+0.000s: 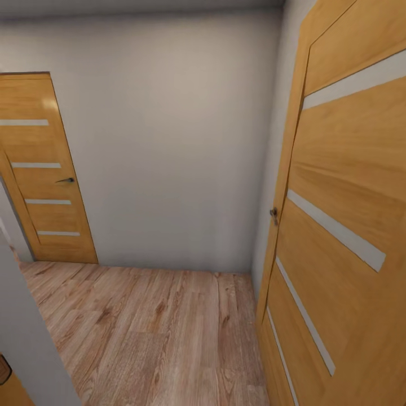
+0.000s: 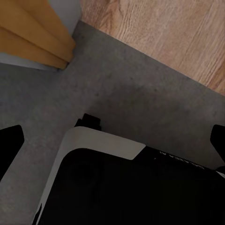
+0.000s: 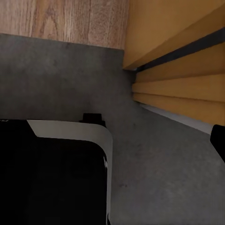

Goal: Move the two storage containers from the living room to the garage. In the garage, place one container on the floor and stack the other container on top of it (either order is fine).

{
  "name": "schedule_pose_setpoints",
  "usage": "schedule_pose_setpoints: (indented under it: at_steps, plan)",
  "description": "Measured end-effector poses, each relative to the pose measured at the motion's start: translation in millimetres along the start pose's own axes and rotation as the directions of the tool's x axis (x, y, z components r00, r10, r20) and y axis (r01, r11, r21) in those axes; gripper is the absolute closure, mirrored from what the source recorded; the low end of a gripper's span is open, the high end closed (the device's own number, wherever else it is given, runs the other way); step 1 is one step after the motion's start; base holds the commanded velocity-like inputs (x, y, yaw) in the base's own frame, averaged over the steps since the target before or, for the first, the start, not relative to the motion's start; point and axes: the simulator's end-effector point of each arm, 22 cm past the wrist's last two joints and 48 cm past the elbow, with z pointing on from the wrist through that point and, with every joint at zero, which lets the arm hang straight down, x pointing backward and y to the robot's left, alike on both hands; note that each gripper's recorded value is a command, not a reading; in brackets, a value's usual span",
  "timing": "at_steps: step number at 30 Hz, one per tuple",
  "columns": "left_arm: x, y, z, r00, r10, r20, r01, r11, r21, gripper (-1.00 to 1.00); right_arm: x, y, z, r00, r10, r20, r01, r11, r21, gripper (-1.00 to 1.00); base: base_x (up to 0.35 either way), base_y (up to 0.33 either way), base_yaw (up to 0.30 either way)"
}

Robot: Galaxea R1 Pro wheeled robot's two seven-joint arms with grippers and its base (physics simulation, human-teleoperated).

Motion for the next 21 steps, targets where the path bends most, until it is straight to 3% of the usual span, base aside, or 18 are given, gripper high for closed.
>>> schedule_pose_setpoints:
  at_steps: [6,21]
  plan:
    - [0.2,0.3,-0.1,1.0,0.001,0.0,-0.001,1.0,0.0,-1.0,-0.1,-0.1,-0.1,1.0,-0.001,0.001,0.001,1.0,0.0,-1.0,0.066,0.0,0.0]
    - [-0.3,2.8,-0.3,1.0,0.0,0.0,0.0,1.0,-0.003,-1.0,-0.2,0.7,-0.3,1.0,-0.001,0.002,0.001,1.0,-0.001,-1.0,0.304,0.0,0.0]
